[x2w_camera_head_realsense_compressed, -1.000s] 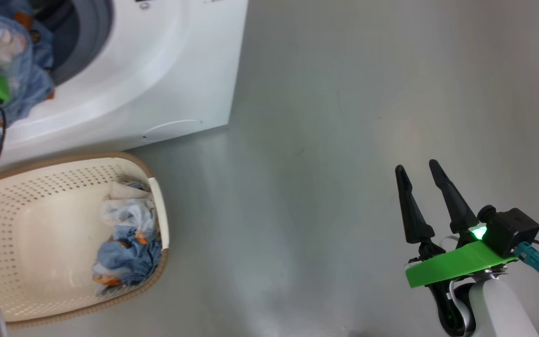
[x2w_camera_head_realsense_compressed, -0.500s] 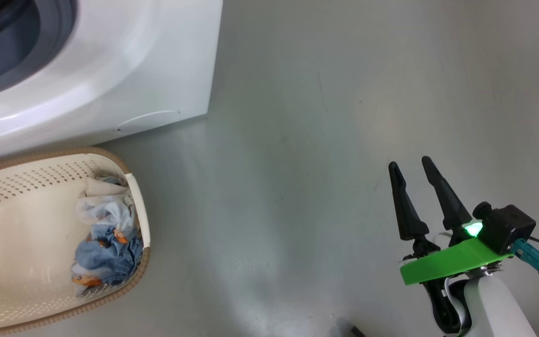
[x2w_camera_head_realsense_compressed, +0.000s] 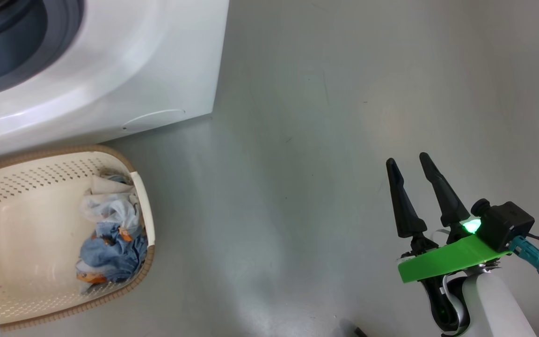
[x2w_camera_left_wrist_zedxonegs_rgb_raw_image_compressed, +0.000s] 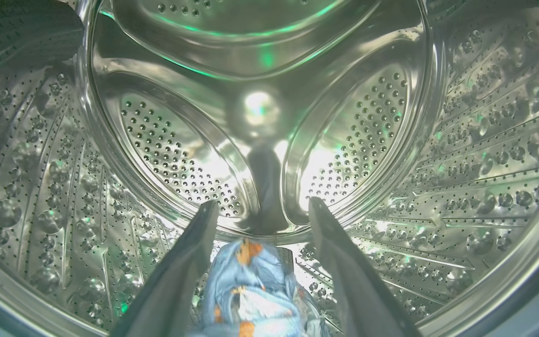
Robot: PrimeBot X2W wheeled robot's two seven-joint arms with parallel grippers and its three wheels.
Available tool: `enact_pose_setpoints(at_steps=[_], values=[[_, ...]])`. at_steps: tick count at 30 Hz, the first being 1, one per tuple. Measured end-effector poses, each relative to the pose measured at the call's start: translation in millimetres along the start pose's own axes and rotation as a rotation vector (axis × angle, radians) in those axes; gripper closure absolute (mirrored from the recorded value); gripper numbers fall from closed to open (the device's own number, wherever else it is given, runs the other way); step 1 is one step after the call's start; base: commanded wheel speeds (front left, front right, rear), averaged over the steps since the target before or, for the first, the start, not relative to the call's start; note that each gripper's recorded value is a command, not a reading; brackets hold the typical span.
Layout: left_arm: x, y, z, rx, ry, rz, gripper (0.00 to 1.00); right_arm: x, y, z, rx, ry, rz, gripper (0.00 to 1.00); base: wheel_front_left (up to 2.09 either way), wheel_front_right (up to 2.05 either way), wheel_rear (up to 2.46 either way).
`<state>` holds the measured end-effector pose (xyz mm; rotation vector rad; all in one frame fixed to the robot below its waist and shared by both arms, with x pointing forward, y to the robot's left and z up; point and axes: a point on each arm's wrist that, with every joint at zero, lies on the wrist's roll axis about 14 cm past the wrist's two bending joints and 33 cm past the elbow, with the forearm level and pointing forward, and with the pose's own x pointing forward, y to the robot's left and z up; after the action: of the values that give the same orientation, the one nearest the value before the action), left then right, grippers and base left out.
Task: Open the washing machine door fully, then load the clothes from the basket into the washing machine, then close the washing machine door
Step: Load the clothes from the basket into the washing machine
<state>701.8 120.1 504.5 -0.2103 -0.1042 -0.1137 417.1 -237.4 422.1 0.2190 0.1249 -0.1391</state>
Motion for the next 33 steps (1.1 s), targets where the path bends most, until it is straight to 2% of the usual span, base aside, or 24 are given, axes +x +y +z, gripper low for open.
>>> enact_pose_setpoints(at_steps=[17,33], values=[[-58,-1,-35,-0.027,0.098,-0.002,0.0,3,14,13,-0.012,-0.038,0.044,0.0,0.0,0.0,0.0],[-133,10,-33,-0.019,0.125,0.02,0.0,4,18,32,-0.044,-0.083,0.09,0.0,0.0,0.0,0.0]])
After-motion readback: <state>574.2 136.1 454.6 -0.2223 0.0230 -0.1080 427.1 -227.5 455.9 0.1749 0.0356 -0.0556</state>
